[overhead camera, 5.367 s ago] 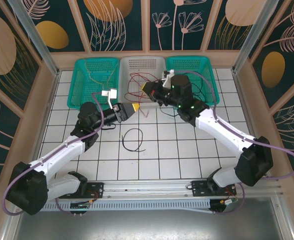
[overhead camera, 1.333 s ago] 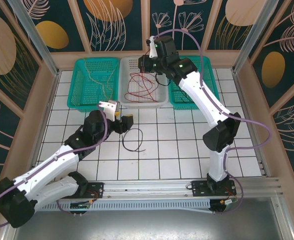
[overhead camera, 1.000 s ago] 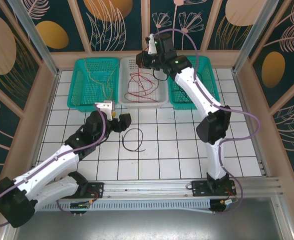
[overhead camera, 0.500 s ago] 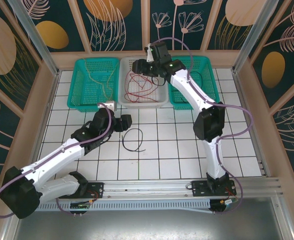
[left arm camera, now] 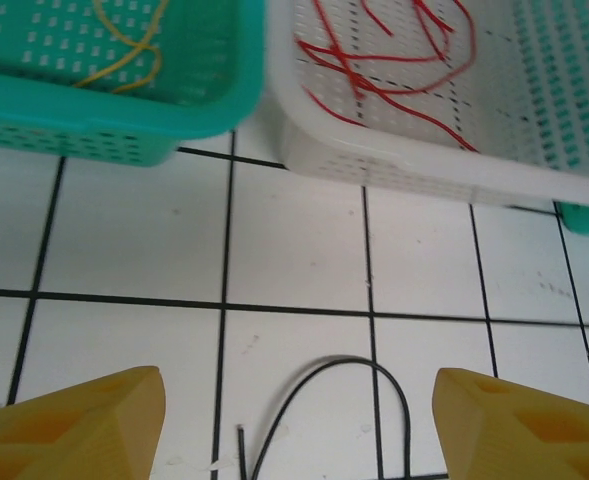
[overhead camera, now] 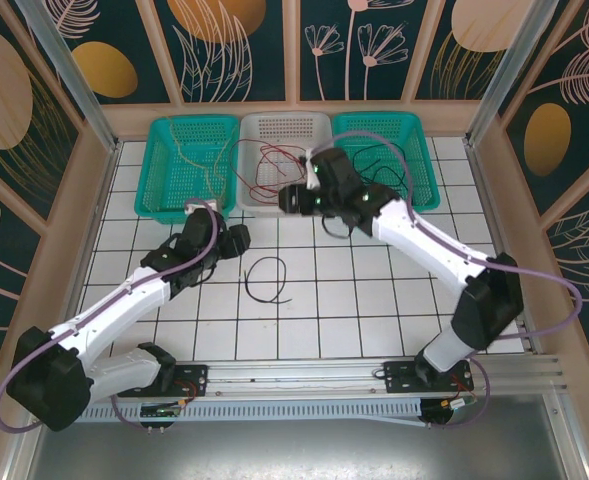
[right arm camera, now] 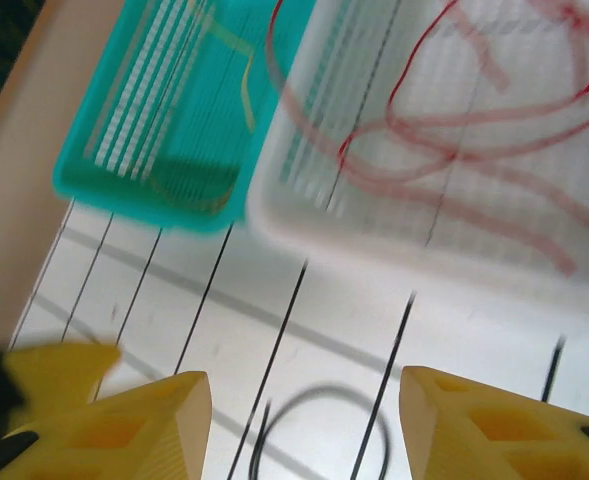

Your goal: Untangle the cables

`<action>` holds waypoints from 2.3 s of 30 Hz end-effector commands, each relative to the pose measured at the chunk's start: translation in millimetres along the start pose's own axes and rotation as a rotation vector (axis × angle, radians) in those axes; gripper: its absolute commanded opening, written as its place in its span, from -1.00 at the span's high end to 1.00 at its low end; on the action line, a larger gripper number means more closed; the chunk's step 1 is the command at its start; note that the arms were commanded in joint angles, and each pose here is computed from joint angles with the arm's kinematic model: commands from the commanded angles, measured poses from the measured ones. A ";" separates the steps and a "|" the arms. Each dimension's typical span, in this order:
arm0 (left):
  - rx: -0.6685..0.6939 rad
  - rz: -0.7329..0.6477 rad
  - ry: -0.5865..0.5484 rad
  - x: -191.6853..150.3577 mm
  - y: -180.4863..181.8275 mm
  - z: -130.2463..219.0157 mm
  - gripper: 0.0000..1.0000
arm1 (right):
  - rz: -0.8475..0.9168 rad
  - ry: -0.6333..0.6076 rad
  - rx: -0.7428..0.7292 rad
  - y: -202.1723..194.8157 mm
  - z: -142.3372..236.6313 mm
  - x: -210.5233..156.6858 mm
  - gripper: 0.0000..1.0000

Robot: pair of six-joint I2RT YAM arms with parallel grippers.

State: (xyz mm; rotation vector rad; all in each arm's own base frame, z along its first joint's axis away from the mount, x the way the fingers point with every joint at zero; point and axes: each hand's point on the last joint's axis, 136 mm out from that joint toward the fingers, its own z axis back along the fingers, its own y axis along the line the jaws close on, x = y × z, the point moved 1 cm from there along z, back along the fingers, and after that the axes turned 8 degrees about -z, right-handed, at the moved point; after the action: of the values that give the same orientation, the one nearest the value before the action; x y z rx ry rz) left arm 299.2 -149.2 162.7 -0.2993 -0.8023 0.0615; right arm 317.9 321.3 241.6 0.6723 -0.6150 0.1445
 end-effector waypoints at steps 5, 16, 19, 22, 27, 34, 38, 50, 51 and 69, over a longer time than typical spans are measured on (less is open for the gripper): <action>0.029 0.147 -0.131 62.6 9.2 24.7 -0.42 | -0.030 0.142 -0.121 -25.5 -38.8 -98.6 -0.02; -0.013 0.263 -0.117 109.9 15.7 -8.3 -0.61 | 0.012 0.339 -0.329 -67.5 -94.5 -157.2 0.03; -0.029 0.248 -0.116 124.8 13.0 -25.1 -0.61 | 0.032 0.355 -0.395 -78.2 -104.9 -164.0 0.11; -0.035 0.220 -0.129 141.8 8.4 -39.6 -0.64 | 0.068 0.374 -0.428 -77.9 -115.0 -170.9 0.12; -0.024 0.203 -0.129 157.8 9.8 -68.8 -0.67 | 0.091 0.387 -0.562 -92.8 -120.4 -174.6 0.39; 0.005 0.161 -0.054 164.5 12.3 -128.5 -0.67 | 0.020 0.356 -0.656 -119.3 -94.3 -171.3 1.00; 0.024 0.133 -0.028 169.7 13.0 -156.1 -0.67 | -0.012 0.312 -0.653 -120.6 -69.1 -165.6 1.00; -0.039 0.143 0.033 176.0 4.0 -202.1 -0.54 | -0.077 0.110 -0.496 -74.5 -16.5 -117.3 1.00; -0.051 0.146 0.033 176.6 1.6 -202.2 -0.53 | -0.080 0.088 -0.482 -70.2 -12.1 -111.0 1.00; -0.264 0.080 0.000 184.1 -71.5 -192.7 -0.47 | -0.154 -0.294 -0.222 -14.0 92.7 -21.0 1.00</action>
State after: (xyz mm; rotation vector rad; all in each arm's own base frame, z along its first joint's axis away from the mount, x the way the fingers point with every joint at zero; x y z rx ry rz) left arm 558.3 -208.1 164.6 -0.5198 -0.7594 0.0972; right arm 254.1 261.2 253.3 0.4909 -0.7627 -0.1215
